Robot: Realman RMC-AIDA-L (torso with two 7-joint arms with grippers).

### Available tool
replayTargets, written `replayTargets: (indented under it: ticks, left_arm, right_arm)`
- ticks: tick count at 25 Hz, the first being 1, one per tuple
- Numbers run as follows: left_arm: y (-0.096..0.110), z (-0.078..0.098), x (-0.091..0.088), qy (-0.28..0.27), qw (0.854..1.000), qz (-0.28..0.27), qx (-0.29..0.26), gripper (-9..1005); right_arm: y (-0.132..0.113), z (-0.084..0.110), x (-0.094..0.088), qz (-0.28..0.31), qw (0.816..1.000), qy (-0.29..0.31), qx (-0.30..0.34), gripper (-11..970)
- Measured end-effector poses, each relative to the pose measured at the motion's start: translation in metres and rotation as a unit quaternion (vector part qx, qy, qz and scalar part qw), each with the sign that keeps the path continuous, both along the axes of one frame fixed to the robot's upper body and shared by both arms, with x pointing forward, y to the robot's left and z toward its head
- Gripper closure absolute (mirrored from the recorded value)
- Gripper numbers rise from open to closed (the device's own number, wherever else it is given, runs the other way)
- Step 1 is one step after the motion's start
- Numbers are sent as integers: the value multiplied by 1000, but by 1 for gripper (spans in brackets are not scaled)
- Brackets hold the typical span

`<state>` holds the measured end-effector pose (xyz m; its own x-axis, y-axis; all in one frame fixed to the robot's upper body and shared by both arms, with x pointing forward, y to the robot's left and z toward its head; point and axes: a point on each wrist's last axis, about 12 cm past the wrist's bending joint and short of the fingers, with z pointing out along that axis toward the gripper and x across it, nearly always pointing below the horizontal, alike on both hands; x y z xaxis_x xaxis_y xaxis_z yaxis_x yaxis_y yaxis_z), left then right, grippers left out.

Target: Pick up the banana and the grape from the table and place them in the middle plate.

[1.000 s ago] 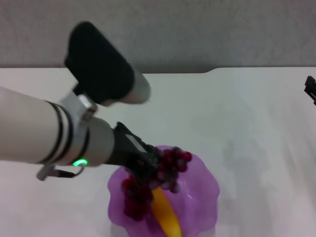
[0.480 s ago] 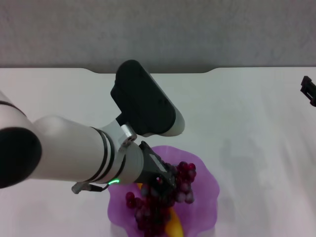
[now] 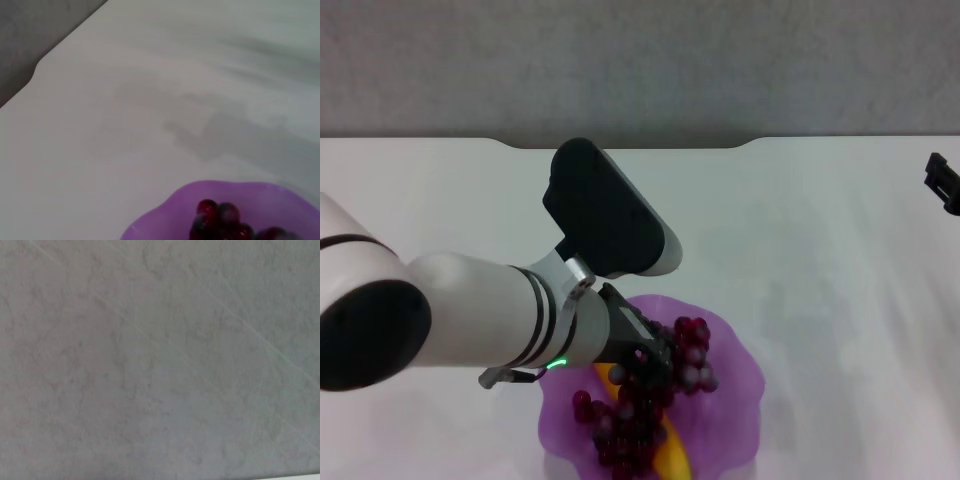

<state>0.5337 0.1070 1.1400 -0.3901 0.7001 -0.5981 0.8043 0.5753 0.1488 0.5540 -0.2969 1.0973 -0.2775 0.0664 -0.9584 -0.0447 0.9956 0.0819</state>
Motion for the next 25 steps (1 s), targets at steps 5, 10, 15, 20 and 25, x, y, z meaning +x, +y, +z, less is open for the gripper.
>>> replayTargets:
  ticks: [5, 10, 15, 20, 25]
  left_arm:
    - [1, -3, 1, -3, 1000, 3, -2, 824]
    - [1, -1, 1, -10, 1000, 4, -9, 704]
    - [2, 7, 1, -31, 999, 4, -26, 583]
    - [15, 27, 11, -121, 991, 21, -61, 390]
    - [35, 50, 33, -209, 969, 67, -113, 114]
  right_arm:
    - [0, 0, 0, 0, 1000, 1, 0, 308]
    - [0, -1, 0, 0, 1000, 2, 0, 308]
    - [0, -1, -1, 0, 1000, 2, 0, 308]
    - [1, -1, 0, 1, 1000, 2, 0, 308]
    - [3, 2, 1, 5, 1000, -2, 0, 308]
